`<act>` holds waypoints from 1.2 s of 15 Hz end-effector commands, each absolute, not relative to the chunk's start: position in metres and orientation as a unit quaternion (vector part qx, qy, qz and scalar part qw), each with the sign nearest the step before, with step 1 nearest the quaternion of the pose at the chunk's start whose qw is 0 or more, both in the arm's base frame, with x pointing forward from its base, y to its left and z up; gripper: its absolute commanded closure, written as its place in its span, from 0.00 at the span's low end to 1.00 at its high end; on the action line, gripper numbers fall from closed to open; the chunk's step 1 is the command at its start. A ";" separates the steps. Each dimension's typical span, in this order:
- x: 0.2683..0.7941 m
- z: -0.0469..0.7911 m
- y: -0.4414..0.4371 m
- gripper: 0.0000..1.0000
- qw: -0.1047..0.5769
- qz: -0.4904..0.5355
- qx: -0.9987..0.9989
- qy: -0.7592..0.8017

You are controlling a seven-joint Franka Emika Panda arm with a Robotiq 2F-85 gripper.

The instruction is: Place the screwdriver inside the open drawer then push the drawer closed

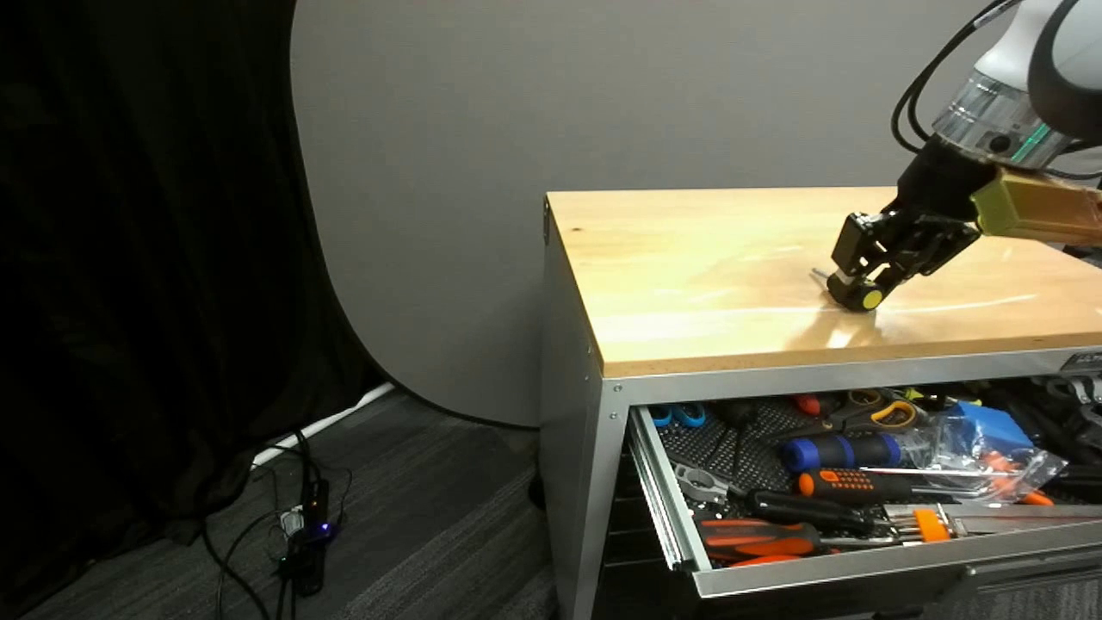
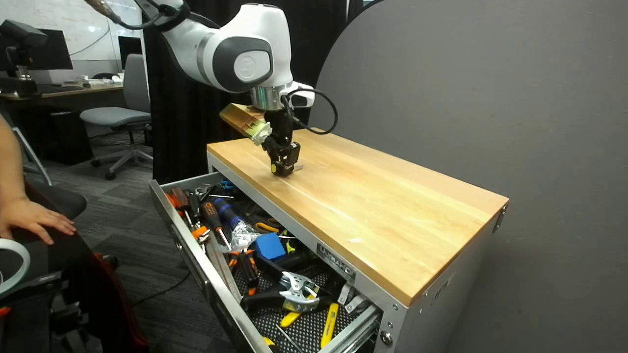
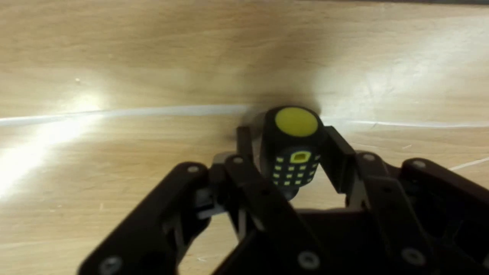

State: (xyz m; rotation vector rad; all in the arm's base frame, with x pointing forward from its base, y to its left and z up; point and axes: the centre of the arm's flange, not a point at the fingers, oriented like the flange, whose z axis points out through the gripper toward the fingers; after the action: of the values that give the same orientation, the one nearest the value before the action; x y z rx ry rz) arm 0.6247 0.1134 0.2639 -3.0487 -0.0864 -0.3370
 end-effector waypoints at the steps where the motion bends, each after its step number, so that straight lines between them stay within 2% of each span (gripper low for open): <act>1: 0.617 0.269 0.105 0.83 0.035 -0.095 -0.995 -0.015; 2: 0.614 0.272 0.097 0.89 0.034 -0.093 -0.995 -0.007; 7: 0.575 0.287 0.055 0.88 0.018 -0.070 -0.997 0.039; 10: 0.529 0.293 0.035 0.87 -0.010 -0.045 -0.996 0.078; 13: 0.493 0.285 0.025 0.87 -0.010 -0.008 -0.996 0.088; 18: 0.476 0.265 0.045 0.88 0.012 -0.032 -0.997 0.074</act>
State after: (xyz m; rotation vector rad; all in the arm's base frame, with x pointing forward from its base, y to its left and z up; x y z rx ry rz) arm 0.4924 0.0308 0.2672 -3.1367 0.2368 -0.0383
